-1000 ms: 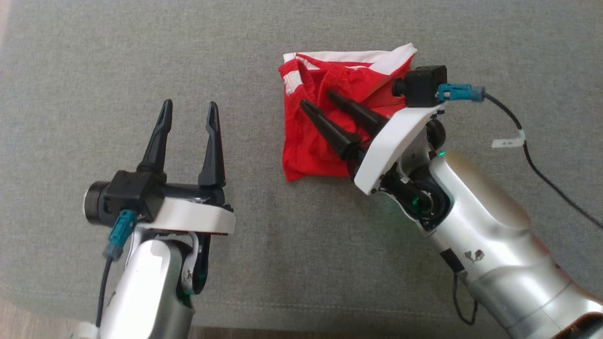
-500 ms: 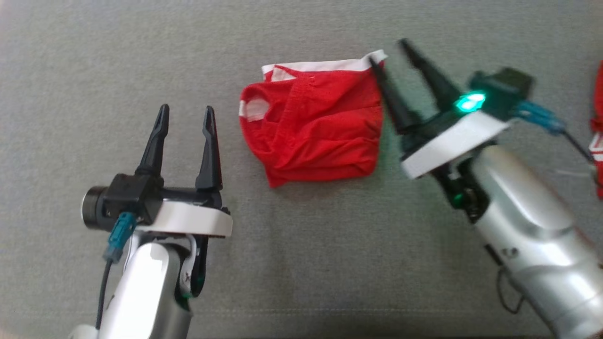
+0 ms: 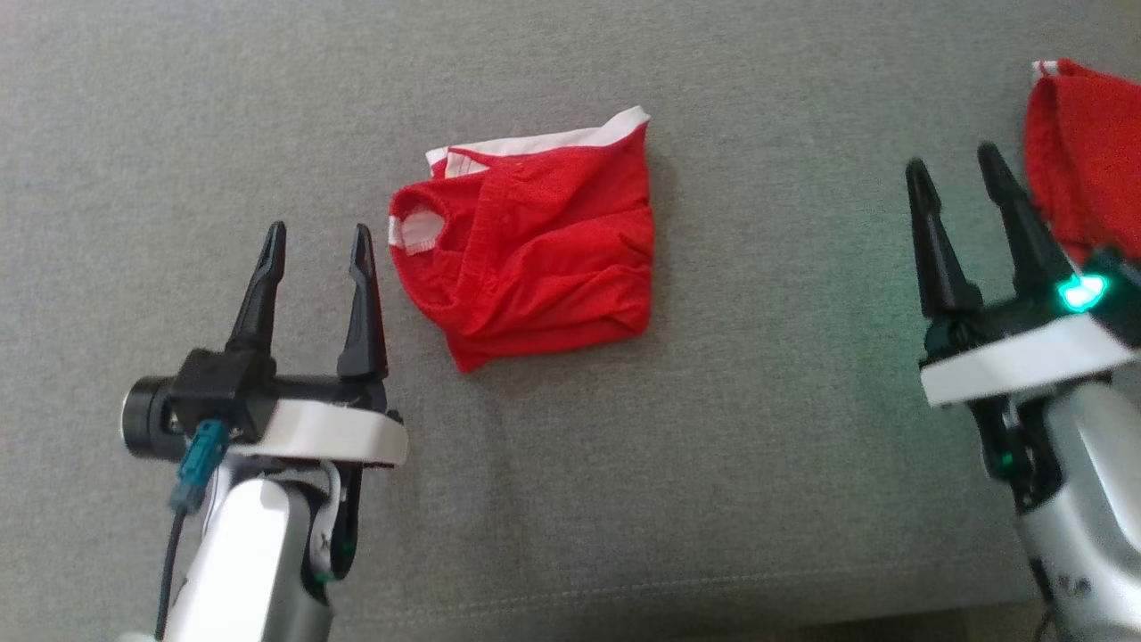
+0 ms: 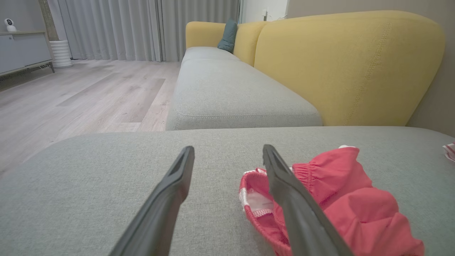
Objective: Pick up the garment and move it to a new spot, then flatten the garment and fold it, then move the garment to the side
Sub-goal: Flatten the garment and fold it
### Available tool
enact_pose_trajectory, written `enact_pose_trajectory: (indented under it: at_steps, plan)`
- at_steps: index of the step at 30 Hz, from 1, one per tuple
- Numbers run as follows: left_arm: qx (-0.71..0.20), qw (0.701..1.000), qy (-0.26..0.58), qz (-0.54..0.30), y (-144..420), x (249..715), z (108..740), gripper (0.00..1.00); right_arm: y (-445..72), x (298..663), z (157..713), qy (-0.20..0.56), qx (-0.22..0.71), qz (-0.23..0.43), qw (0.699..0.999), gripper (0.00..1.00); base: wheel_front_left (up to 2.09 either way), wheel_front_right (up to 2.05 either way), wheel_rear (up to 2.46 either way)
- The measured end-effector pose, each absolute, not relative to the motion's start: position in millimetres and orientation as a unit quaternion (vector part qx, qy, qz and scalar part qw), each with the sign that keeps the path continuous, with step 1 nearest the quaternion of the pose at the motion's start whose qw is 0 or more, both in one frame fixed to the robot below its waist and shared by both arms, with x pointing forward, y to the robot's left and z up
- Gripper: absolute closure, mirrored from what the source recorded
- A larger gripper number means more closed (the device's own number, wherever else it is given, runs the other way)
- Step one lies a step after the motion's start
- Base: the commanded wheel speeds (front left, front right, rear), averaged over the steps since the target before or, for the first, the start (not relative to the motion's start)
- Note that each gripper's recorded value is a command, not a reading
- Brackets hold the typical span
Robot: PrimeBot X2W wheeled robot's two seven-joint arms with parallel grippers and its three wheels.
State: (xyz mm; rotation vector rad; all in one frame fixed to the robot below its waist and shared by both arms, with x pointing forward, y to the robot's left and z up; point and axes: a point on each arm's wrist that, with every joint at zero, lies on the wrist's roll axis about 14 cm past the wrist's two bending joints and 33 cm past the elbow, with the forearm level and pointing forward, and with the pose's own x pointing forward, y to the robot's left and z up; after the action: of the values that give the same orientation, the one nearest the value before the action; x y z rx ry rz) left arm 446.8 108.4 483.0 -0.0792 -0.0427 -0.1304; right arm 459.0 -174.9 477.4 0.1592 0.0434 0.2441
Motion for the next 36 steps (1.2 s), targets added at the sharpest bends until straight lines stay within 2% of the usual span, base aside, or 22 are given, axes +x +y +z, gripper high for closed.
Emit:
enact_pose_trajectory:
  at_steps: [11,34,35,36]
  plan:
    - [-0.034,0.997,-0.011,-0.068,108,437,479,0.0,-180,424,482,0.032,0.082,0.092,0.992,0.0,0.0,0.0,0.0]
    - [-0.033,0.997,0.002,-0.063,111,436,470,0.0,-179,424,484,0.04,0.08,0.089,0.992,0.0,0.0,0.0,0.0]
    - [-0.033,0.998,0.003,-0.062,111,436,470,0.0,-179,425,484,0.04,0.08,0.088,0.992,0.08,0.0,0.0,0.0]
    - [-0.032,0.998,0.004,-0.061,112,436,469,0.0,-179,425,482,0.044,0.08,0.089,0.992,0.66,0.0,0.0,0.0]
